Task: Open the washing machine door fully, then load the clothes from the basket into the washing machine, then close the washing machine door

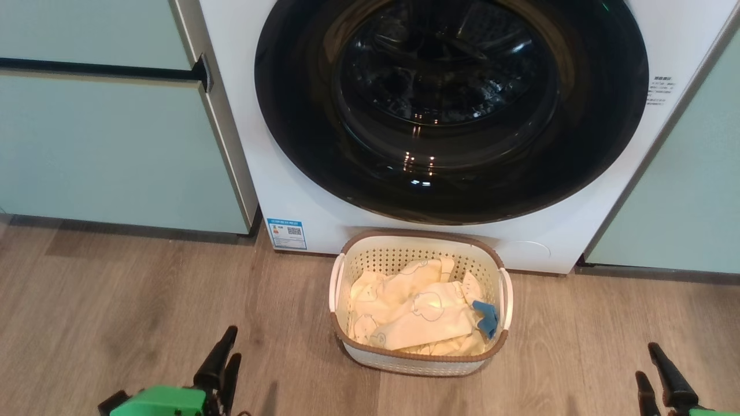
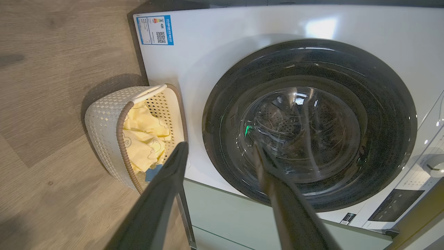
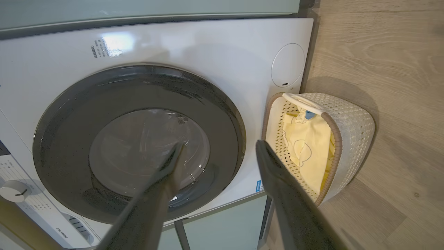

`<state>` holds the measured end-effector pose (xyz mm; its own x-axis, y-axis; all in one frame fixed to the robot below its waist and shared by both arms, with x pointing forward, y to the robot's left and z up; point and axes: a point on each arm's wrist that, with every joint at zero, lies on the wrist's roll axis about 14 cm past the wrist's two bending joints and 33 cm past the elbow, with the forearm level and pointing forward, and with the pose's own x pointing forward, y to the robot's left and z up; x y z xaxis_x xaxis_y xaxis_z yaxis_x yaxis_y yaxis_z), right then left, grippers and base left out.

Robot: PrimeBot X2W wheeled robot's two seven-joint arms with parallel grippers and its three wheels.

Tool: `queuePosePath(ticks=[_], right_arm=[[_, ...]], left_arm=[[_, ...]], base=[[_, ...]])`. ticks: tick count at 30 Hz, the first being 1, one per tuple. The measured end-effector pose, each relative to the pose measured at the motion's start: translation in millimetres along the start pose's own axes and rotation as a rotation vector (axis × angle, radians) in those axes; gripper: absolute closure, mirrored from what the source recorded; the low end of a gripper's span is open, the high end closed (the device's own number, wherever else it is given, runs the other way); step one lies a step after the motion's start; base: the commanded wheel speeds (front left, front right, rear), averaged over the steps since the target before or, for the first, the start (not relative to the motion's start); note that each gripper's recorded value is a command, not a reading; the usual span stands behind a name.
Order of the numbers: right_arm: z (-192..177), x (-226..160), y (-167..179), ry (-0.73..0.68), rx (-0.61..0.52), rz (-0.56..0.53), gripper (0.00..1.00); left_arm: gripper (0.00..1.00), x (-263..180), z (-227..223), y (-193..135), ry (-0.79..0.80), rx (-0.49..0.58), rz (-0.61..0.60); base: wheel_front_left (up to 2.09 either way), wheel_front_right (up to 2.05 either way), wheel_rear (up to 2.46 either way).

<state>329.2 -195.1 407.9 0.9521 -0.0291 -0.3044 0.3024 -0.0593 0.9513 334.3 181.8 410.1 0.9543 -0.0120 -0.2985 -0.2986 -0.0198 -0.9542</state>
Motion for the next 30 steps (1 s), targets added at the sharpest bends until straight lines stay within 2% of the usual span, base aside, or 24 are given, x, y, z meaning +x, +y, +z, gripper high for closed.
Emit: queuePosePath(ticks=[12, 30], right_arm=[[-0.1, 2.1, 8.3, -0.016, -0.078, 0.022, 0.00], [-6.0, 8.9, 39.0, -0.030, -0.309, 0.110, 0.00]], left_arm=[[0.00, 5.3, -0.5, -12.0, -0.012, 0.091, -0.030], [0.00, 12.6, -2.8, -41.7, -0.036, 0.307, -0.113]], base=[[0.00, 0.00, 0.00], [0.00, 0.00, 0.00]])
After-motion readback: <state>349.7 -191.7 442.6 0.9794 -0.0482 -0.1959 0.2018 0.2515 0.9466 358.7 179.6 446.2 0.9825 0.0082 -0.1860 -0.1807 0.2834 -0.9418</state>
